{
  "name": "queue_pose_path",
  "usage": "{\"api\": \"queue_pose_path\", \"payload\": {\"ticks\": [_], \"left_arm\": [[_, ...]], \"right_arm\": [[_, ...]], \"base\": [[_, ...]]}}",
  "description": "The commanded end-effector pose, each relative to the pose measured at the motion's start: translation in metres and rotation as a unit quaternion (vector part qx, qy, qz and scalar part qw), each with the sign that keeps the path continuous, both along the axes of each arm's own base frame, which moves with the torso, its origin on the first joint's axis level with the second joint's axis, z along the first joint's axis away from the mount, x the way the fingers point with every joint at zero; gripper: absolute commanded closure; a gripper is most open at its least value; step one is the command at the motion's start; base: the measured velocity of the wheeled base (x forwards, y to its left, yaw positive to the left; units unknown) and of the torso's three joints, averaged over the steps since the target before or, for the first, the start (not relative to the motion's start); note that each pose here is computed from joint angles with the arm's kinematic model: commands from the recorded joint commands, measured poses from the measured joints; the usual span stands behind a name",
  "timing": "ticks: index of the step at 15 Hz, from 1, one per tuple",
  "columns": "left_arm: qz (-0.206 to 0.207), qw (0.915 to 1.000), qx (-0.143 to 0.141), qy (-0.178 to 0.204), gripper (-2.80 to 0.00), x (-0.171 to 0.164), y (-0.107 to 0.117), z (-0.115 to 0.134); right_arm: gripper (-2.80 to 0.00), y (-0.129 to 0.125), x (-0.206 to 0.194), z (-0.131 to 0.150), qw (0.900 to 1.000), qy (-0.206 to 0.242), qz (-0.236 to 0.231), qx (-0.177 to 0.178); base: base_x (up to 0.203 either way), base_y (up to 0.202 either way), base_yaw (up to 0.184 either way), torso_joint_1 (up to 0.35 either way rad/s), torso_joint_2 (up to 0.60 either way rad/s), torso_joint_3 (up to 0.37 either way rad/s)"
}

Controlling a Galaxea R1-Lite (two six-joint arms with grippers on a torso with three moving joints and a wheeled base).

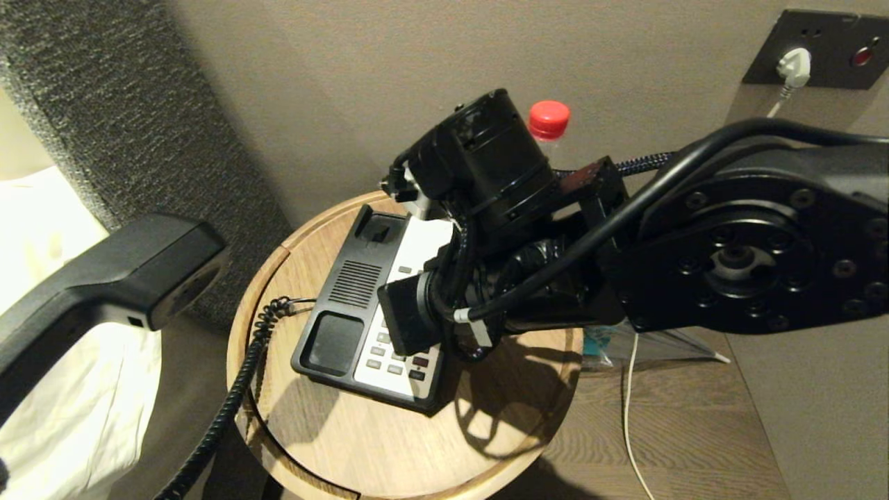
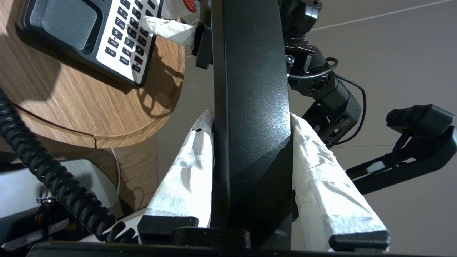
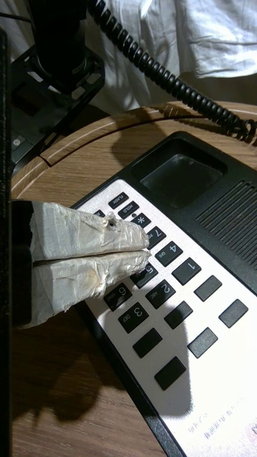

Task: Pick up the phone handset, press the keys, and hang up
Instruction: Dial the number

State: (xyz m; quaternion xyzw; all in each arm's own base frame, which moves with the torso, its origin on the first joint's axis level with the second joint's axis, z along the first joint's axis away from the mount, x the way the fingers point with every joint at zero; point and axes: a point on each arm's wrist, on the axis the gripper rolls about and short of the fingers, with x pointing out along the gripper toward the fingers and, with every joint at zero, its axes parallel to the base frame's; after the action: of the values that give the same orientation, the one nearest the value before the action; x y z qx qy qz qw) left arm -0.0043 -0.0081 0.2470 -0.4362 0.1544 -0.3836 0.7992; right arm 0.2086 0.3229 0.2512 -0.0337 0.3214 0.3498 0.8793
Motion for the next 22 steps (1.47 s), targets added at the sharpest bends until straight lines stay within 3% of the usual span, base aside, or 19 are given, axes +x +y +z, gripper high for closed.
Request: {"api": "queue_pose_path", "payload": {"ticks": [1, 11, 22], "left_arm": [[-0.001, 1.0, -0.002, 0.002, 0.0, 0.0, 0.0, 0.0], [-0.002, 1.0, -0.002, 0.003, 0.0, -0.001, 0.0, -0.002], [-0.003, 1.0, -0.001, 0.003, 0.0, -0.001, 0.0, -0.003]], "right_arm": [[0.0, -0.001, -0.004, 0.004, 1.0, 0.002, 0.0, 0.007], [0.0, 0.006, -0.001, -0.015, 1.0, 0.018, 0.0, -0.02], [0.0, 0.002, 0.005, -0.026, 0.999, 0.001, 0.009, -0.054]], "base": [[0.0, 0.0, 0.0, 0.0, 0.0, 0.0], [0.0, 0.0, 0.0, 0.0, 0.0, 0.0], [0.0, 0.0, 0.0, 0.0, 0.0, 0.0]]}}
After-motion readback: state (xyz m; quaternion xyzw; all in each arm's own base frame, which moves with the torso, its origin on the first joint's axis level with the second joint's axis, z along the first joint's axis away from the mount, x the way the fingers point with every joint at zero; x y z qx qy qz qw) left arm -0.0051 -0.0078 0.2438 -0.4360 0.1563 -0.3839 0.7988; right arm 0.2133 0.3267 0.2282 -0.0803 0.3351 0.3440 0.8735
